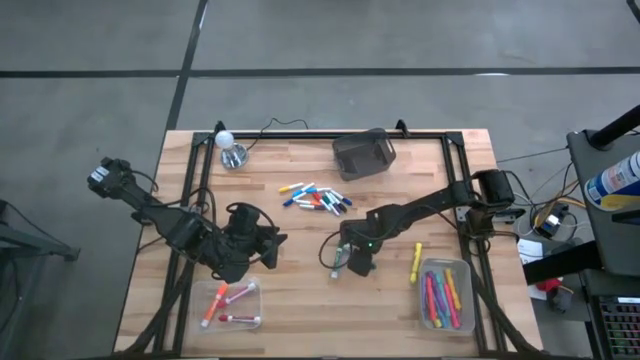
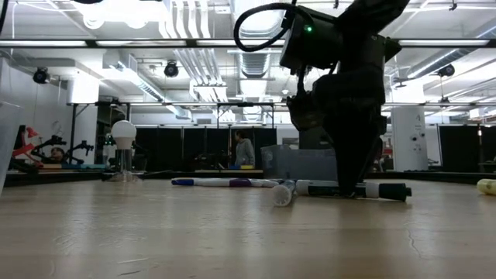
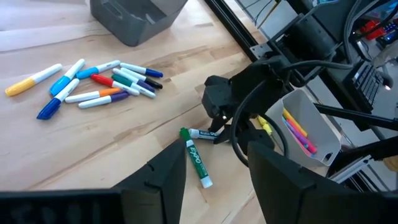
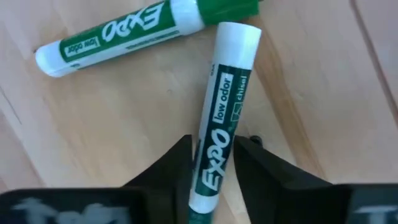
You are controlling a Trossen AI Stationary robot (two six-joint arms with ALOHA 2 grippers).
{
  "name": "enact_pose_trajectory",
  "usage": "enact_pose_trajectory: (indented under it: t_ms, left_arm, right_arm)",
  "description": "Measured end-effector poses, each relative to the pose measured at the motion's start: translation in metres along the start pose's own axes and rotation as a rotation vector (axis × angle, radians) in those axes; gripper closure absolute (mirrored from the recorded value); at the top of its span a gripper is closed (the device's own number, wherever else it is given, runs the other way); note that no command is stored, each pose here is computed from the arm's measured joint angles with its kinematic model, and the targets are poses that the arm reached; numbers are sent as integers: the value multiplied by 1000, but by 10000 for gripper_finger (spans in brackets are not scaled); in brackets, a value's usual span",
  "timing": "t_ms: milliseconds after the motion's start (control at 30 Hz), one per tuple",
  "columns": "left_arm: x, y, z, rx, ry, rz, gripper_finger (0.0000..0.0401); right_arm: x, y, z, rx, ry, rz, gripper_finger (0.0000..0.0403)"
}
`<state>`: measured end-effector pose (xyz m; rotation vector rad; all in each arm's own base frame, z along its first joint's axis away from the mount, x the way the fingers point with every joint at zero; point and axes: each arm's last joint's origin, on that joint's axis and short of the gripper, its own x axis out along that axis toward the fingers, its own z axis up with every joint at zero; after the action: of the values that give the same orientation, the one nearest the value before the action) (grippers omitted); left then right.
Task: Pick & Place Markers
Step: Put the right green marker pen into the transparent bin
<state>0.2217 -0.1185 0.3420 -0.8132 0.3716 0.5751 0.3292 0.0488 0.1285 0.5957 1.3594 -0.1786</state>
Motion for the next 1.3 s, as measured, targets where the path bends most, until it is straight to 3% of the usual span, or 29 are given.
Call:
enact_pose_trajectory:
  t_ms: [167,533,800,1000,1300]
  left_arm:
    - [0,0,0,-1,0,0,233]
    - [0,0,1,-2,-39,8,233]
    - [0,-3,3,-12,-71,-10,233]
    - [-5,-12,11,14,-151,-85,233]
    - [-25,-30,36,96,-317,-232,233]
  right_arm:
    - [-3,2,4,11,-3,8,354]
    - [-40,18,39,-10,-106,96,354]
    - [-111,53,64,-116,-276,203,354]
    - [-174,75,77,-174,-481,274,354]
    - [-240,87,80,-180,-753,222,354]
